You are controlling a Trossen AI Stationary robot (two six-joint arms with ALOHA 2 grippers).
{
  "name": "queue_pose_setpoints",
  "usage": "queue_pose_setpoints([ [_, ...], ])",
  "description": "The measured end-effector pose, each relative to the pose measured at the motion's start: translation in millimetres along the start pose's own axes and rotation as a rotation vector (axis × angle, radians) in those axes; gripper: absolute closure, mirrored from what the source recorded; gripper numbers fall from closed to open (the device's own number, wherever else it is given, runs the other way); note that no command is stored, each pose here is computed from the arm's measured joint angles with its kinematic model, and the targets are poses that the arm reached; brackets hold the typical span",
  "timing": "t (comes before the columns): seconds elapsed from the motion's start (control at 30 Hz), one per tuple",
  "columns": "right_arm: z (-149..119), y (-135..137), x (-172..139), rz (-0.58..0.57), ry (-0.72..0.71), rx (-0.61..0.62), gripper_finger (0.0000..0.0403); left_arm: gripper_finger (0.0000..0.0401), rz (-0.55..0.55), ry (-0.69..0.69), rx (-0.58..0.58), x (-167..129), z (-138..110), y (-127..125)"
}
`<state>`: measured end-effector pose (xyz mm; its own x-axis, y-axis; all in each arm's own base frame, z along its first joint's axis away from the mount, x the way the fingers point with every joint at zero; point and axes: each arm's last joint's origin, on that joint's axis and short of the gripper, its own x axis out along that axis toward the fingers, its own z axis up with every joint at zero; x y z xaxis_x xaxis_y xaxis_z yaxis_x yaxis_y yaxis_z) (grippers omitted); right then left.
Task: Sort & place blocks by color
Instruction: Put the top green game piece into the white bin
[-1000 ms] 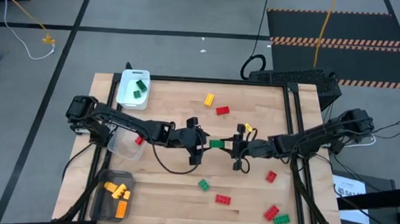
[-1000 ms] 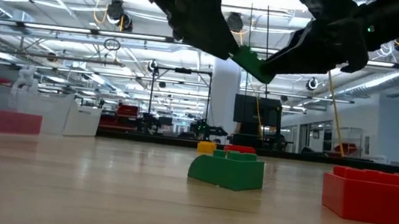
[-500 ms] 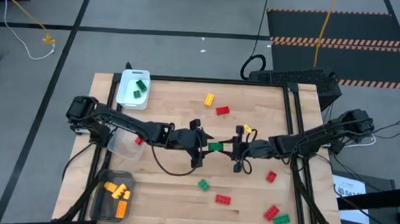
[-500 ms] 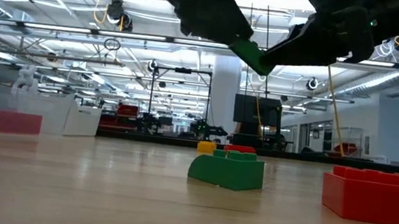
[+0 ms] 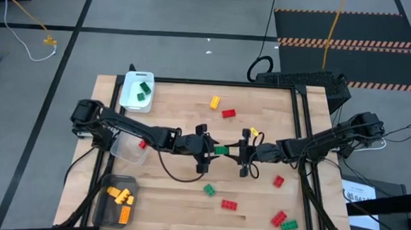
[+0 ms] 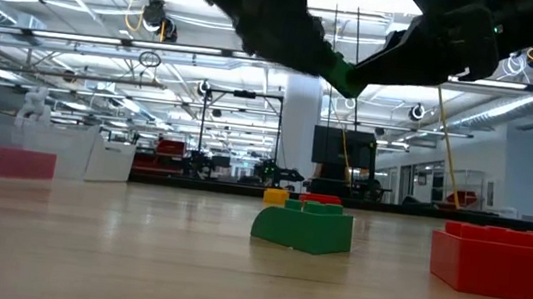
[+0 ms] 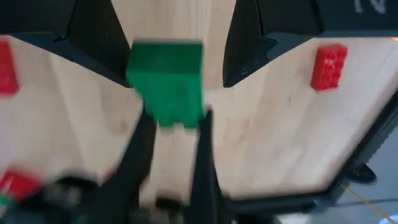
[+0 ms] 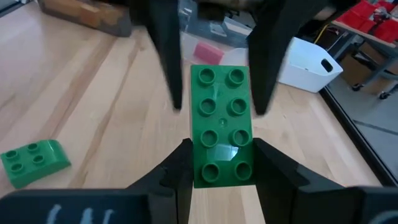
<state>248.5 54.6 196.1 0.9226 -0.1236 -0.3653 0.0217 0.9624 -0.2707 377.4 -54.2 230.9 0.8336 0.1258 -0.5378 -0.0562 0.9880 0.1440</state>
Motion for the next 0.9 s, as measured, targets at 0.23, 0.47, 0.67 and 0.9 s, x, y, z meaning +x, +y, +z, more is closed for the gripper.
queue_pose_setpoints([
  [0.23, 0, -1, 0, -0.014, 0.0, 0.041, 0.0245, 0.0267, 0.014, 0.012, -0.008, 6, -3, 5],
  [0.47, -1, -3, 1, -0.028, 0.012, 0.056, 0.0174, 0.0271, 0.034, 0.028, -0.09, -1, -1, 17],
  [0.67, -7, -4, 0, -0.091, 0.077, 0.035, 0.017, 0.0271, 0.054, 0.115, -0.061, -17, -4, 18],
  [0.9, -15, -4, -1, -0.129, 0.153, 0.04, 0.0168, 0.0271, 0.181, 0.219, -0.096, -53, -6, 19],
])
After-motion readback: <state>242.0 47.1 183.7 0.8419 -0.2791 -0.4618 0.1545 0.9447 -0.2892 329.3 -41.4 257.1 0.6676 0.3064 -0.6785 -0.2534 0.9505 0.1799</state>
